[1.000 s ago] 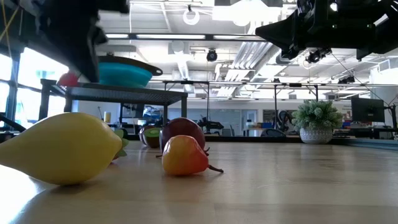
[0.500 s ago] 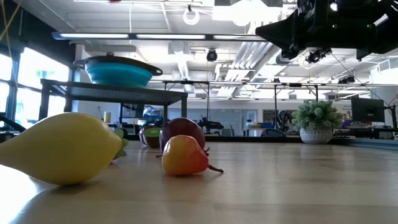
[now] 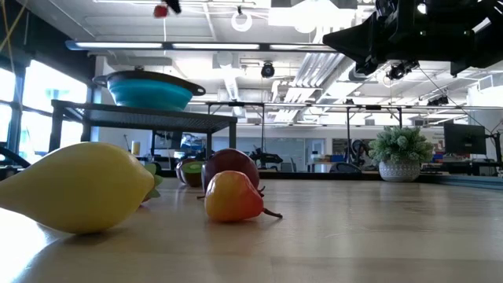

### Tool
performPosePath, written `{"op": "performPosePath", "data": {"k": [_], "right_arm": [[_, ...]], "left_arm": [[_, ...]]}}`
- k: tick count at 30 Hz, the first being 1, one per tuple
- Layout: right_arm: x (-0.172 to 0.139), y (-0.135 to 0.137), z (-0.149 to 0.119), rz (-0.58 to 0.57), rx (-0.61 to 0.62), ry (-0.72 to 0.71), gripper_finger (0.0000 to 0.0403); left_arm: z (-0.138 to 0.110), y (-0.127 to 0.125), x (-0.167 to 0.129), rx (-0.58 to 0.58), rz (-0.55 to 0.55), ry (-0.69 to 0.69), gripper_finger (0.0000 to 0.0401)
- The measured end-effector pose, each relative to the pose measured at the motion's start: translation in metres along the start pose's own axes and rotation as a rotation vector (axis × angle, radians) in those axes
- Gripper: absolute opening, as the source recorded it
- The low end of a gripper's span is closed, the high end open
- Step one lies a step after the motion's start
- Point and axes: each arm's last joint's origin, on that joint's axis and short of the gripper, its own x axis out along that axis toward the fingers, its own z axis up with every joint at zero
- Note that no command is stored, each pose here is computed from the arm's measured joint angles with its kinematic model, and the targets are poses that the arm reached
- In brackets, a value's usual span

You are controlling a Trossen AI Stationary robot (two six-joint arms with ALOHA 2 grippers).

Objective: Pick & Place Fruit
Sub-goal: Put the red strawberry into the blue strainer bowl on the shelf

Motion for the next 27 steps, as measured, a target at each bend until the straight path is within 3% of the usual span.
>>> {"op": "performPosePath", "data": {"k": [15, 27], "right_arm": [[0.0, 0.0, 0.0, 0.0, -0.003, 0.0, 0.0003], [0.0, 0.0, 0.0, 0.0, -0.004, 0.0, 0.0003]], "left_arm": [[-0.011, 0.092, 0.063, -0.258, 0.218, 0.319, 0.0001], [-0.029, 0.148, 0.089, -0.503, 0.252, 0.437, 0.0001]]}}
